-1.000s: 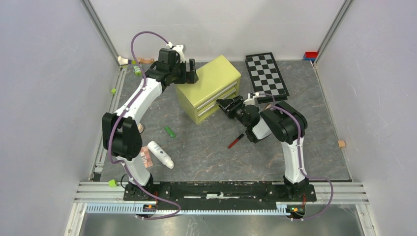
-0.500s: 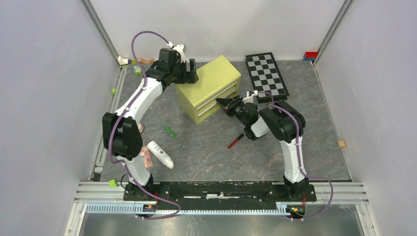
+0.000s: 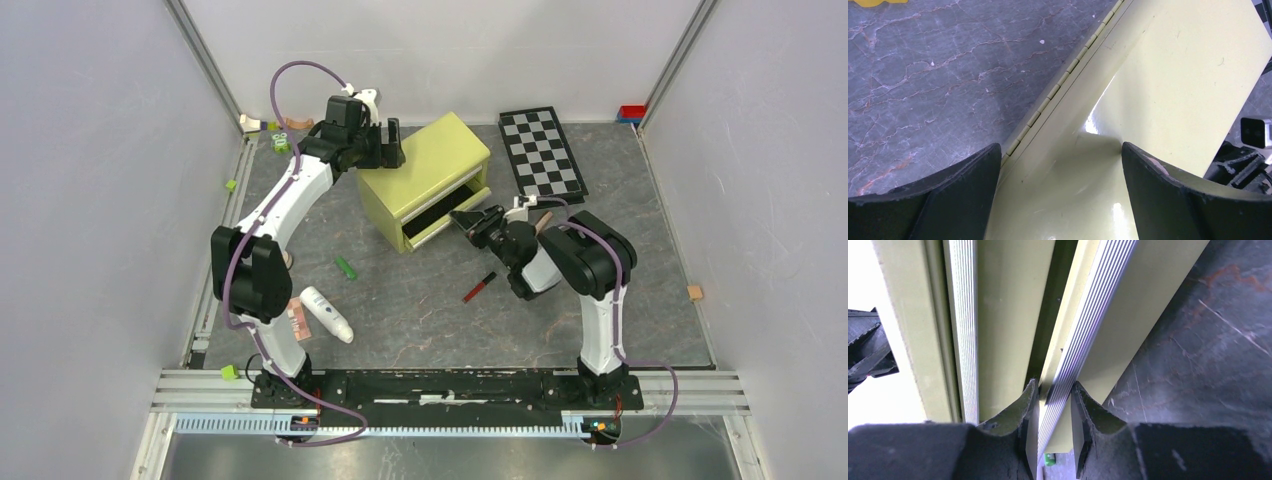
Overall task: Organize the makeup
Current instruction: Open the drawer in the storage box.
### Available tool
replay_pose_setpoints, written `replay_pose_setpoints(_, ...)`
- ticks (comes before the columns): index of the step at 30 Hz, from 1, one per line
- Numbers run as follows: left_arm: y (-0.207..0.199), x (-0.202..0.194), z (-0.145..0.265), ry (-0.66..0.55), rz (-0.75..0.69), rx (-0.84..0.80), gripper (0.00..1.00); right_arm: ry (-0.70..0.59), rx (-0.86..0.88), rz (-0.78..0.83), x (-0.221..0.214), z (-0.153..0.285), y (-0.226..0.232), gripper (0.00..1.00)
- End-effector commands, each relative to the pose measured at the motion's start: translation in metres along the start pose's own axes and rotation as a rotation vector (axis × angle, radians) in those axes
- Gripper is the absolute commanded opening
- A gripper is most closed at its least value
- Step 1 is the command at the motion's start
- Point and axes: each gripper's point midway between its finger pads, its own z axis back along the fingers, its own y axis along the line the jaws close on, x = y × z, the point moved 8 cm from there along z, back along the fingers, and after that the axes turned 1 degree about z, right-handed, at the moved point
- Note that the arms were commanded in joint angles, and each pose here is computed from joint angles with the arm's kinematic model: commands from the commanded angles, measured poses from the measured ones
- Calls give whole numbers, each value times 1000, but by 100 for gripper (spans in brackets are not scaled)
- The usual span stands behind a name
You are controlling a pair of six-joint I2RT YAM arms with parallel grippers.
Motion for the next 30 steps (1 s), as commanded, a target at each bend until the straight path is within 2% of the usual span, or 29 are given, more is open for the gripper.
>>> replay_pose_setpoints(1,8,-30,-10,149,-17,60,94,-49,2,116,7,19,4,14)
replay_pose_setpoints(12,8,-31,-11,153,-20,64,94,-81,-83,147,8,71,-6,14)
replay_pose_setpoints(24,9,-31,-12,155,-20,65,94,-80,-113,161,6,99,-13,17)
replay_pose_setpoints(26,8,-31,-11,155,-20,60,94,-78,-115,162,5,100,-14,24)
replay_pose_setpoints(28,8,-31,-11,154,-22,61,94,-69,-115,167,5,98,-13,37)
replay_pose_setpoints(30,8,-30,-11,153,-22,61,94,-57,-118,189,5,95,-12,47)
